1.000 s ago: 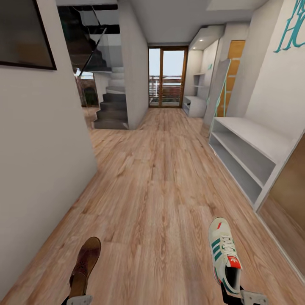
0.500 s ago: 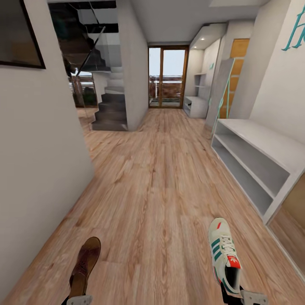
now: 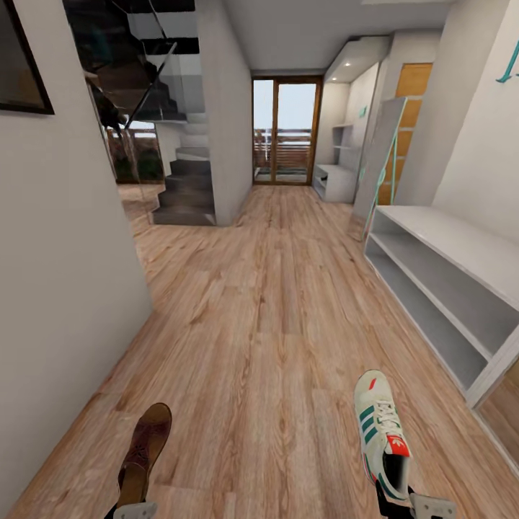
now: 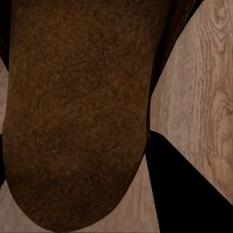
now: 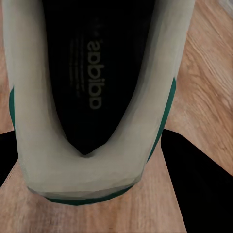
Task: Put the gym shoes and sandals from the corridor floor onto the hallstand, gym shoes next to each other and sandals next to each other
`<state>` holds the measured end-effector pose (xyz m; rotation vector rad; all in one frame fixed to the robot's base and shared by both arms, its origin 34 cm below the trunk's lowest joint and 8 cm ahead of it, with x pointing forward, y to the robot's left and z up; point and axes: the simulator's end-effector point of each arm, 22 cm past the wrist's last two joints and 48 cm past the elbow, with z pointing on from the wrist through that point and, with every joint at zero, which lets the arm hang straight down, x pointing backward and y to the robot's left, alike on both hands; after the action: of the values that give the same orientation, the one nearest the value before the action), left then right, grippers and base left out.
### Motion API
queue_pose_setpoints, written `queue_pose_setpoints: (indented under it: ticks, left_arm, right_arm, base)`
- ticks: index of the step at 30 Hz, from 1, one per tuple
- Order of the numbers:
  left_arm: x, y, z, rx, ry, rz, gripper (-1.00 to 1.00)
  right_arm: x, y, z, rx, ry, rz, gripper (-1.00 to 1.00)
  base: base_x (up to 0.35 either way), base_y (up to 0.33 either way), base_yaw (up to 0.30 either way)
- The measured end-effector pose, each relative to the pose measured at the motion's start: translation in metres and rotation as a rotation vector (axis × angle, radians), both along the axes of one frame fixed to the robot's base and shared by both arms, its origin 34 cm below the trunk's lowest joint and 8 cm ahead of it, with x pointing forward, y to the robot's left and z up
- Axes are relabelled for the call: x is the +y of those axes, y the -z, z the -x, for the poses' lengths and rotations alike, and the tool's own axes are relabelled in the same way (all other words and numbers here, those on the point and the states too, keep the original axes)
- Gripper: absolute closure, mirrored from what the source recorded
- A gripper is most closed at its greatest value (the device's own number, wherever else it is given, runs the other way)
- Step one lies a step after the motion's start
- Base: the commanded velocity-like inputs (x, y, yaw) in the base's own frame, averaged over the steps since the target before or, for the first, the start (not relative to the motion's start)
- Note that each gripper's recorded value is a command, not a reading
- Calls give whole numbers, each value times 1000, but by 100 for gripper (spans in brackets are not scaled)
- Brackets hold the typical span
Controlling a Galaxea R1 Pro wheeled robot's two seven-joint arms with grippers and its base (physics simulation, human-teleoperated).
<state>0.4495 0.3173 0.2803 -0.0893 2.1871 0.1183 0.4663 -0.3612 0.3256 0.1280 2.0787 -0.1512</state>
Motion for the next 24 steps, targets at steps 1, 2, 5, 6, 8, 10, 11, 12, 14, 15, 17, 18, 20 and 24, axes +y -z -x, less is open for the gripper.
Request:
queue_pose_setpoints:
  ticks: [1, 2, 5, 6, 8, 10, 11, 12, 14, 15, 17, 18, 20, 24]
  left_arm:
    - [0, 0, 0, 0, 0, 0, 100]
    - [0, 0, 0, 0, 0, 0, 100]
    - [0, 0, 0, 0, 0, 0, 100]
    - [0, 0, 0, 0, 0, 0, 100]
    - [0, 0, 0, 1, 0, 0, 100]
    - [0, 0, 0, 1, 1, 0, 100]
    - [0, 0, 0, 1, 0, 0, 100]
    - [0, 0, 0, 1, 0, 0, 100]
    - [0, 0, 0, 0, 0, 0, 100]
    - [0, 0, 0, 0, 0, 0, 100]
    - [0, 0, 0, 0, 0, 0, 100]
    - [0, 0, 0, 0, 0, 0, 100]
    - [0, 0, 0, 0, 0, 0, 100]
    - [0, 0, 0, 1, 0, 0, 100]
  right_arm:
    - [0, 0, 0, 0, 0, 0, 100]
    - [0, 0, 0, 0, 0, 0, 100]
    - [0, 0, 0, 0, 0, 1, 100]
    - [0, 0, 0, 0, 0, 1, 100]
    - [0, 0, 0, 0, 0, 2, 100]
    - [0, 0, 0, 0, 0, 2, 100]
    - [0, 0, 0, 0, 0, 2, 100]
    - [0, 0, 0, 0, 0, 2, 100]
    - [0, 0, 0, 0, 0, 2, 100]
    - [0, 0, 0, 1, 0, 1, 100]
    - [0, 0, 0, 1, 0, 1, 100]
    - [0, 0, 0, 1, 0, 1, 100]
    - [0, 0, 0, 2, 1, 2, 100]
    - [0, 1, 0, 2, 1, 1, 100]
  base:
    - [339, 0, 0]
    - [339, 0, 0]
    - [339, 0, 0]
    - [339, 0, 0]
    - [339, 0, 0]
    - [339, 0, 0]
    - [339, 0, 0]
    - [339, 0, 0]
    - [339, 0, 0]
    - [339, 0, 0]
    - [339, 0, 0]
    - [339, 0, 0]
    - [339, 0, 0]
    - [339, 0, 0]
